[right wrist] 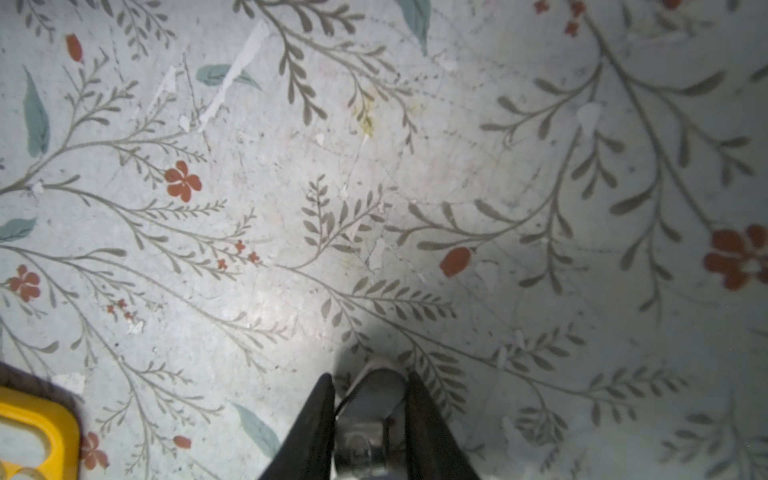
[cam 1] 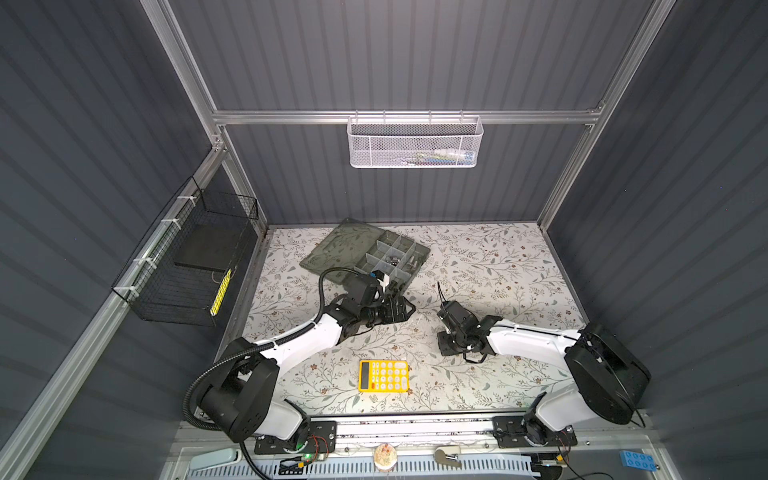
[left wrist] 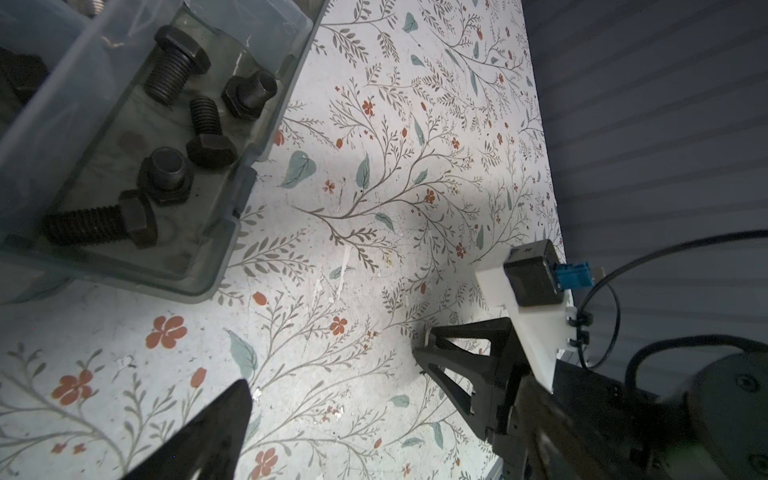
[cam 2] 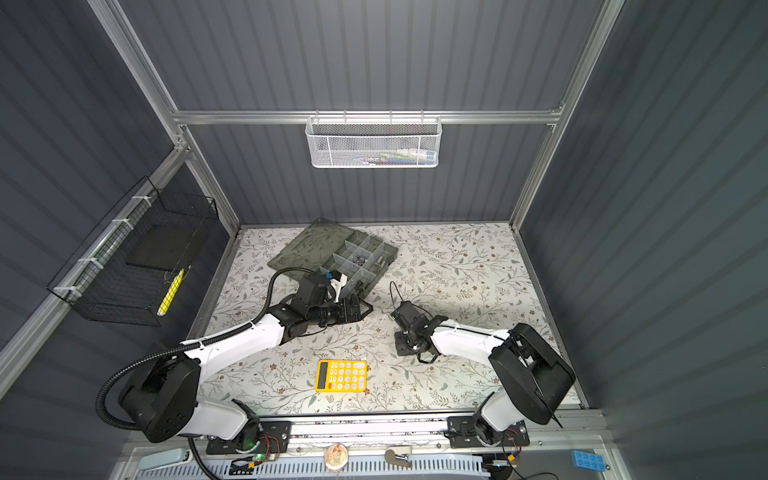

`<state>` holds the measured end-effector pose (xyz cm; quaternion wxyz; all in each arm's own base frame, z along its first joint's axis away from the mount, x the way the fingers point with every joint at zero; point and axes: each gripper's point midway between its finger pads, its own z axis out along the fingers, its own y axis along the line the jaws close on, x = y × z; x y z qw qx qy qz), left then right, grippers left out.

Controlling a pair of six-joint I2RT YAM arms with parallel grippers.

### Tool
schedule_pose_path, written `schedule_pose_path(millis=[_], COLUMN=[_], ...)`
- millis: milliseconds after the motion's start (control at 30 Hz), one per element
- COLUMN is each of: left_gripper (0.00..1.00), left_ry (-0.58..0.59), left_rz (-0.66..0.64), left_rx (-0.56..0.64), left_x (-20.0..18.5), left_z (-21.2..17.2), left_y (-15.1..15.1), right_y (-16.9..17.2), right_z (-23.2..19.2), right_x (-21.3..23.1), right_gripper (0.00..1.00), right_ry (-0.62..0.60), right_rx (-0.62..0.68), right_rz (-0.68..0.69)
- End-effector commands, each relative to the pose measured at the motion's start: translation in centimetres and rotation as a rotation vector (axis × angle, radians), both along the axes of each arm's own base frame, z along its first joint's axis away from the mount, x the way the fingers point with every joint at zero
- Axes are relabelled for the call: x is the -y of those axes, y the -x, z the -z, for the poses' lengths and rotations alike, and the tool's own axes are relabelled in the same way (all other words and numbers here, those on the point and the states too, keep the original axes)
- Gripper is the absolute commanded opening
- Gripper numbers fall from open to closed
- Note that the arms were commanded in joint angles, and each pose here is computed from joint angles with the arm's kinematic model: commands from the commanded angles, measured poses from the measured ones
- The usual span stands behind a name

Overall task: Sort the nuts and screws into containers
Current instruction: 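Lower the right gripper onto a wing nut while the left gripper withdraws, then close the right gripper on the wing nut and carry it over the organizer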

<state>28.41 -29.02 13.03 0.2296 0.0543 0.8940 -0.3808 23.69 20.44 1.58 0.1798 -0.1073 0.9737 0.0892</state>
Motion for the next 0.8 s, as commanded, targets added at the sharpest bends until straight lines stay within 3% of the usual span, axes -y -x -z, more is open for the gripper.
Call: schedule_pose_path(millis=[0, 100, 233, 667, 767], left_gripper=[1.00, 1.00, 1.00, 1.00, 1.00], left_ry=[0.019, 0.023, 0.036, 0.101, 0.108], left_rz=[0.005, 0.004, 0.008, 0.035, 0.041], left_rx=[0.005, 0.002, 0.004, 0.020, 0.032], left_x=[0.2, 0.3, 0.5, 1.0, 1.1], left_z=[-0.7, -0.7, -1.1, -4.3, -5.4], left_y=[0.1, 0.1, 0.1, 0.6, 0.5], right_y=[1.3, 1.4, 1.2, -1.0, -2.7], right_z=[1.4, 1.1, 0.3, -4.7, -6.8], right_x=[0.9, 0.7, 0.4, -1.4, -2.1], right_gripper=[0.23, 0.14, 0.09, 0.08, 0.08], right_ry=[0.058, 0.059, 0.052, -0.031, -0.056], right_rx=[-0.053, -0.049, -0.036, 0.049, 0.090], right_rz=[0.003, 0.005, 0.004, -0.009, -0.010])
